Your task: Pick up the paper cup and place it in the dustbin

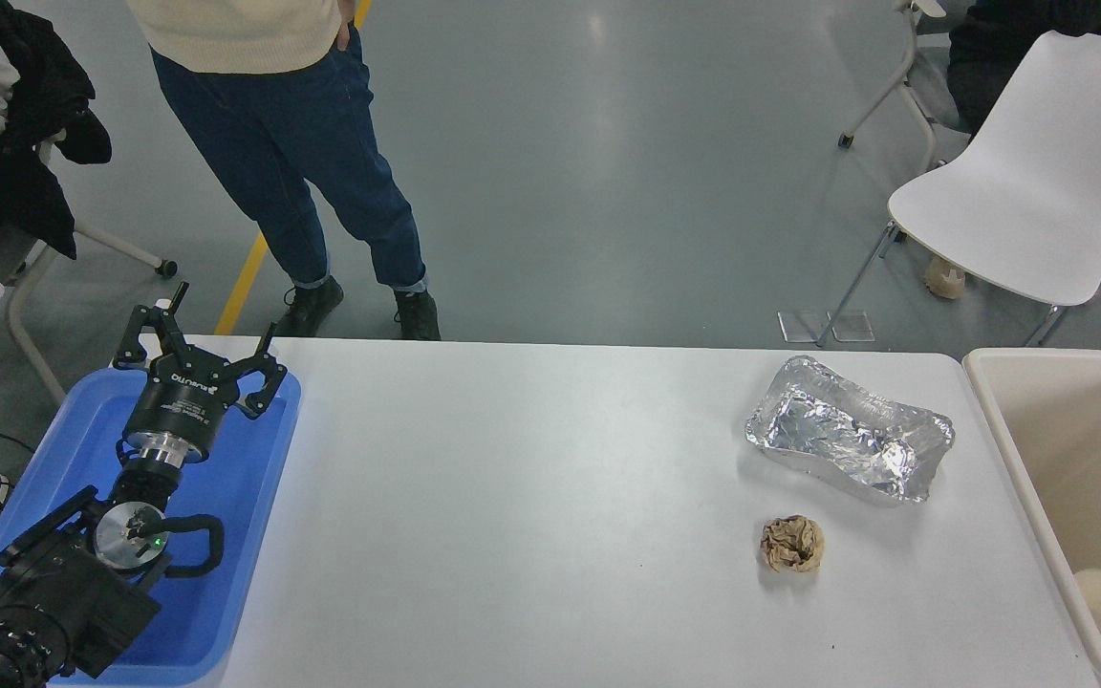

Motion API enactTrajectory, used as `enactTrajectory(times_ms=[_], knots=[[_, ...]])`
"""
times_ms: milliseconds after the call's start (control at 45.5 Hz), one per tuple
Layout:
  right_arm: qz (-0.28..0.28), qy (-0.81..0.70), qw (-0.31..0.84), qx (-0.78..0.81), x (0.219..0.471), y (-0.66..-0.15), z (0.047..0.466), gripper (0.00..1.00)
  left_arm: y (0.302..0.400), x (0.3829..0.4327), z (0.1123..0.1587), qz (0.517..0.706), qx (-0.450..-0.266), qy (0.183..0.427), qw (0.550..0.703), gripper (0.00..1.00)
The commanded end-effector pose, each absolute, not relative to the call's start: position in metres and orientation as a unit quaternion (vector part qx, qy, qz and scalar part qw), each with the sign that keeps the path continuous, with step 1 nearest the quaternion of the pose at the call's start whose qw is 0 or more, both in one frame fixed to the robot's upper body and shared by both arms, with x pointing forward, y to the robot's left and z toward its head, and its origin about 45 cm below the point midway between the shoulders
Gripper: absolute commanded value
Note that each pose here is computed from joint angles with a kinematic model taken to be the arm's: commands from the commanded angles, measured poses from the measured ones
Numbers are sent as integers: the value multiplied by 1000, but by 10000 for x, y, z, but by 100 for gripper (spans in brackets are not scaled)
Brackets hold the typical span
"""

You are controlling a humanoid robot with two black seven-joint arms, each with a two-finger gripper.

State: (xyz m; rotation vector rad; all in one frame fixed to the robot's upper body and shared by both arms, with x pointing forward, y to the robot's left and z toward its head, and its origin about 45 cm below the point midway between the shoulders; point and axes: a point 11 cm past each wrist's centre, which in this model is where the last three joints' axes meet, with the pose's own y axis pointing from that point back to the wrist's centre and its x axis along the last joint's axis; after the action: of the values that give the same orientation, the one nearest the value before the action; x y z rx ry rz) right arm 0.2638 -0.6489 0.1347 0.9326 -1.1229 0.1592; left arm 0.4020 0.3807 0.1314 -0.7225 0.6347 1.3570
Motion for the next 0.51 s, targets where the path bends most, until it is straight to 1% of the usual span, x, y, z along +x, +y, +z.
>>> enactTrajectory(times_ms=[0, 88, 308, 330, 352, 418, 484], knots=[[61, -497, 736, 456, 2605, -6270, 1104, 100, 3806, 4020, 1313, 603, -321, 282, 674, 100], [46, -485, 726, 486, 2604, -6107, 1003, 100, 3808, 4020, 1313, 603, -321, 282, 673, 100], [14, -489, 686, 538, 2635, -5899, 1188, 100, 3806, 4020, 1313, 603, -321, 282, 674, 100], [11, -489, 681, 546, 2639, -5865, 1238, 100, 3805, 4025, 1319, 603, -321, 282, 674, 100], [9, -485, 680, 549, 2629, -5847, 1257, 100, 3806, 4020, 1313, 603, -321, 282, 674, 100], [14, -460, 686, 564, 2634, -5752, 1309, 100, 3804, 4025, 1320, 602, -322, 282, 674, 100], [32, -432, 695, 574, 2708, -5669, 1431, 100, 3805, 4025, 1319, 603, -321, 282, 674, 100]])
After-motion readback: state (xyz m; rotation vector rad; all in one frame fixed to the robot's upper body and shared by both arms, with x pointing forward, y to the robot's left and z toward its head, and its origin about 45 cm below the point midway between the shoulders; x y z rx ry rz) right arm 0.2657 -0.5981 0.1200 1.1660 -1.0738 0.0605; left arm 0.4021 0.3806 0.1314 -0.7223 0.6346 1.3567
